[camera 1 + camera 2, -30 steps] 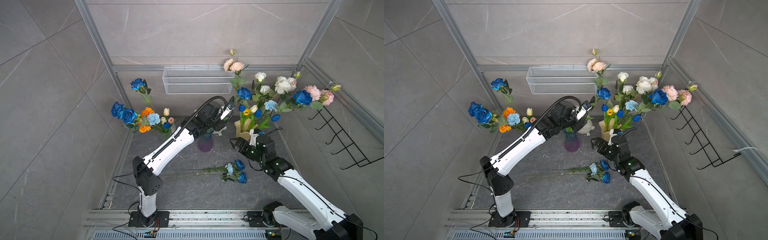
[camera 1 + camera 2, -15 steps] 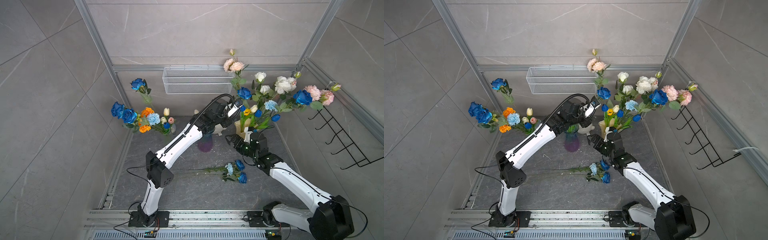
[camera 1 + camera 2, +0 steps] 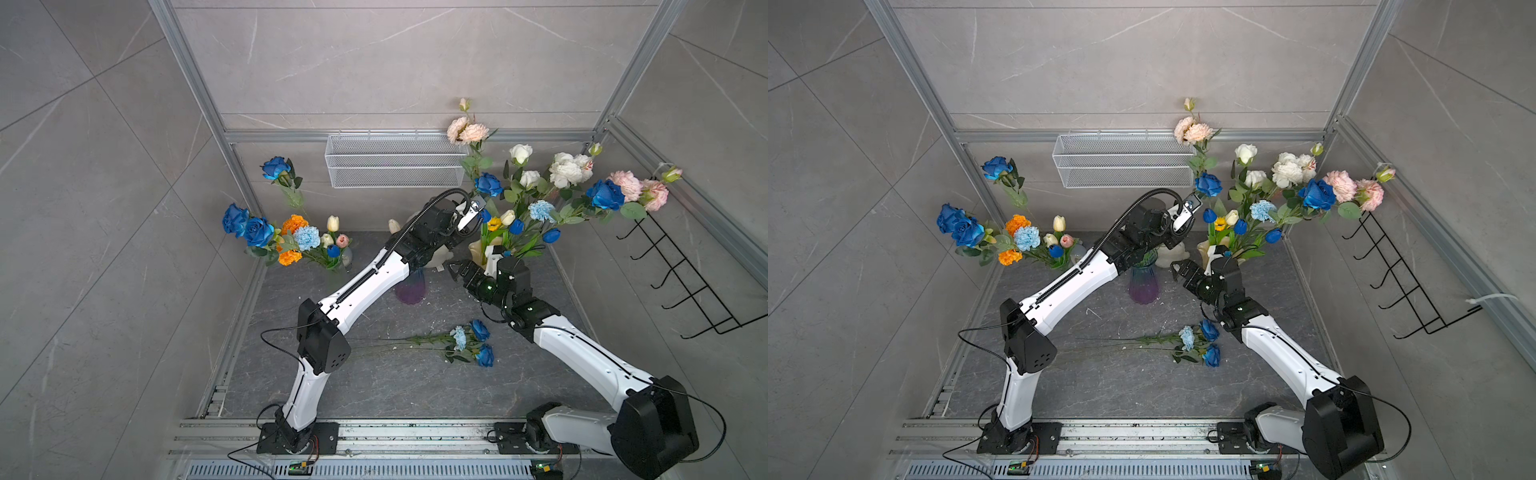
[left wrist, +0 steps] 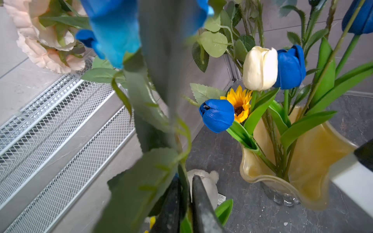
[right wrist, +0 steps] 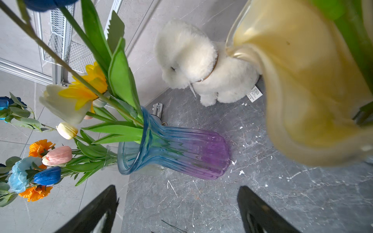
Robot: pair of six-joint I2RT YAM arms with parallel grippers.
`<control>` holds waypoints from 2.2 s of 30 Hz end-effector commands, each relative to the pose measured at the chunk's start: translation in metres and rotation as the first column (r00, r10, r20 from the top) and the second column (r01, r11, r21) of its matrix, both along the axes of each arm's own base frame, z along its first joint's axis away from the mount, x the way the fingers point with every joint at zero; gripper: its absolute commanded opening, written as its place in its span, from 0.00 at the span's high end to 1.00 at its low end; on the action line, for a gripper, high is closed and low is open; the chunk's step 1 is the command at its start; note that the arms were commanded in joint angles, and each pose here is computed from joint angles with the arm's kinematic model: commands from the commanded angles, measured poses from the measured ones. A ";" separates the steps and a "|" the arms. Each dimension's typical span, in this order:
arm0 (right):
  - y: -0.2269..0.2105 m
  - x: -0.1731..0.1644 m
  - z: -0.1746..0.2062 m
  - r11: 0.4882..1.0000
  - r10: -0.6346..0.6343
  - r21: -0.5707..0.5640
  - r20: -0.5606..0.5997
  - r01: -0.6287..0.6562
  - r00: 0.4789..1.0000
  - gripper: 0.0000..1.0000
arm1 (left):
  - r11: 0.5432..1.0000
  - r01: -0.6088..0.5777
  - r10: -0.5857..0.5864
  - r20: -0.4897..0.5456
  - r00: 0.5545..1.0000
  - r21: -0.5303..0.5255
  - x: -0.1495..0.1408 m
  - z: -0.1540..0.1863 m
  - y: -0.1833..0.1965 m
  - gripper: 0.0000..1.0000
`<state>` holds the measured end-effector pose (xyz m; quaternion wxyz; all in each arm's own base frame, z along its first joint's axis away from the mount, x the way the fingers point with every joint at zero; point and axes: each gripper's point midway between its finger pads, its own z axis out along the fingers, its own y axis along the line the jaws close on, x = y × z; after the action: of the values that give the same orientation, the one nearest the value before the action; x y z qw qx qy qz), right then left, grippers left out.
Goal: Pick out blue flowers from the vase
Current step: Pick up the flower from the vase, then place the flower at the center of the board.
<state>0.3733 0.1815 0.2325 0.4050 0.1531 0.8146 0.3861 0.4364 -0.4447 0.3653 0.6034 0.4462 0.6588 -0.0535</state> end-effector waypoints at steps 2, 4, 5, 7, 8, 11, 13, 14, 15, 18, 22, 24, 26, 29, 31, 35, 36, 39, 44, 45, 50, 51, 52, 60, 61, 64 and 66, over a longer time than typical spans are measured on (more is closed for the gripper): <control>0.004 0.009 0.014 1.000 0.013 0.007 0.045 -0.014 0.999 0.06 | 0.998 -0.009 0.016 0.101 0.995 -0.065 -0.005 0.042 0.012 0.89; 0.005 0.011 0.013 1.000 0.018 0.001 0.047 -0.018 0.999 0.06 | 0.997 -0.004 0.014 0.114 0.993 -0.083 -0.009 0.049 0.015 0.91; 0.006 0.012 0.013 1.000 0.022 -0.002 0.048 -0.021 0.999 0.06 | 0.996 -0.005 0.016 0.118 0.993 -0.093 -0.010 0.053 0.016 0.94; 0.007 0.014 0.012 1.000 0.025 -0.006 0.048 -0.025 0.999 0.07 | 0.995 -0.001 0.015 0.128 0.992 -0.104 -0.012 0.059 0.018 1.00; 0.008 0.015 0.013 1.000 0.027 -0.005 0.051 -0.027 0.998 0.07 | 0.995 -0.002 0.016 0.130 0.991 -0.104 -0.013 0.061 0.019 1.00; 0.011 0.018 0.014 0.999 0.035 -0.006 0.059 -0.035 0.998 0.07 | 0.993 0.004 0.013 0.140 0.990 -0.119 -0.018 0.071 0.023 1.00; 0.014 0.021 0.016 0.999 0.045 -0.010 0.066 -0.045 0.997 0.07 | 0.991 0.019 0.002 0.150 0.989 -0.135 -0.024 0.081 0.025 1.00; 0.016 0.022 0.015 0.999 0.052 -0.017 0.067 -0.051 0.996 0.07 | 0.989 0.027 -0.004 0.158 0.987 -0.143 -0.027 0.085 0.025 1.00; 0.017 0.023 0.016 0.998 0.058 -0.027 0.070 -0.056 0.996 0.07 | 0.987 0.032 -0.005 0.169 0.986 -0.156 -0.030 0.090 0.026 1.00; 0.021 0.027 0.016 0.996 0.070 -0.063 0.071 -0.065 0.995 0.07 | 0.978 0.037 0.002 0.190 0.982 -0.203 -0.042 0.107 0.030 1.00; 0.026 0.035 0.014 0.994 0.075 -0.086 0.066 -0.069 0.995 0.07 | 0.951 0.054 0.012 0.213 0.977 -0.304 -0.061 0.136 0.043 1.00; 0.029 0.038 0.014 0.993 0.080 -0.092 0.068 -0.074 0.995 0.07 | 0.932 0.086 -0.005 0.225 0.974 -0.352 -0.074 0.153 0.051 1.00; 0.033 0.041 0.015 0.992 0.086 -0.098 0.070 -0.079 0.994 0.07 | 0.914 0.118 -0.026 0.233 0.972 -0.389 -0.087 0.168 0.058 1.00; 0.041 0.045 0.014 0.989 0.103 -0.109 0.065 -0.095 0.993 0.07 | 0.882 0.168 -0.058 0.253 0.966 -0.441 -0.108 0.194 0.073 1.00; 0.048 0.048 0.013 0.987 0.116 -0.118 0.064 -0.108 0.991 0.07 | 0.854 0.213 -0.087 0.273 0.958 -0.474 -0.127 0.213 0.084 1.00; 0.058 0.051 0.011 0.982 0.134 -0.141 0.059 -0.125 0.989 0.07 | 0.810 0.281 -0.141 0.293 0.946 -0.515 -0.165 0.243 0.113 1.00; 0.059 0.052 0.010 0.981 0.135 -0.144 0.055 -0.126 0.989 0.07 | 0.805 0.292 -0.150 0.298 0.943 -0.517 -0.175 0.250 0.121 1.00; 0.060 0.055 0.005 0.981 0.131 -0.149 0.046 -0.123 0.990 0.07 | 0.814 0.286 -0.157 0.284 0.946 -0.506 -0.198 0.260 0.148 1.00; 0.066 0.060 -0.004 0.978 0.148 -0.150 0.019 -0.144 0.989 0.09 | 0.855 0.238 -0.153 0.214 0.965 -0.460 -0.234 0.255 0.196 1.00; 0.066 0.060 -0.006 0.978 0.149 -0.152 0.014 -0.145 0.989 0.09 | 0.864 0.229 -0.154 0.198 0.968 -0.448 -0.240 0.251 0.205 1.00; 0.067 0.060 -0.005 0.977 0.154 -0.152 0.026 -0.149 0.988 0.17 | 0.936 0.102 -0.093 0.043 0.995 -0.336 -0.244 0.201 0.231 1.00; 0.067 0.059 -0.004 0.977 0.155 -0.153 0.027 -0.149 0.987 0.19 | 0.948 0.081 -0.083 0.006 0.997 -0.307 -0.241 0.186 0.230 1.00; 0.066 0.059 -0.002 0.977 0.156 -0.153 0.029 -0.150 0.987 0.21 | 0.962 0.056 -0.068 -0.038 0.997 -0.267 -0.236 0.166 0.228 1.00; 0.033 0.035 0.029 0.972 0.076 -0.228 0.082 -0.055 0.994 0.20 | 0.993 -0.070 0.088 -0.188 0.978 0.098 -0.200 0.020 0.210 1.00; 0.024 0.030 0.031 0.969 0.050 -0.244 0.093 -0.026 0.994 0.20 | 0.985 -0.091 0.117 -0.175 0.978 0.147 -0.196 0.009 0.210 1.00; 0.003 0.012 0.036 0.961 0.010 -0.276 0.105 0.019 0.994 0.19 | 0.956 -0.109 0.151 -0.139 0.979 0.274 -0.189 -0.023 0.202 1.00; -0.007 0.000 0.040 0.957 -0.009 -0.286 0.111 0.040 0.994 0.19 | 0.947 -0.087 0.135 -0.136 0.981 0.310 -0.186 -0.041 0.191 1.00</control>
<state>0.3872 0.1965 0.2800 0.4652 0.0717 0.8255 0.3114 0.2421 -0.2580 0.3031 0.4353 0.4976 0.7502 0.0097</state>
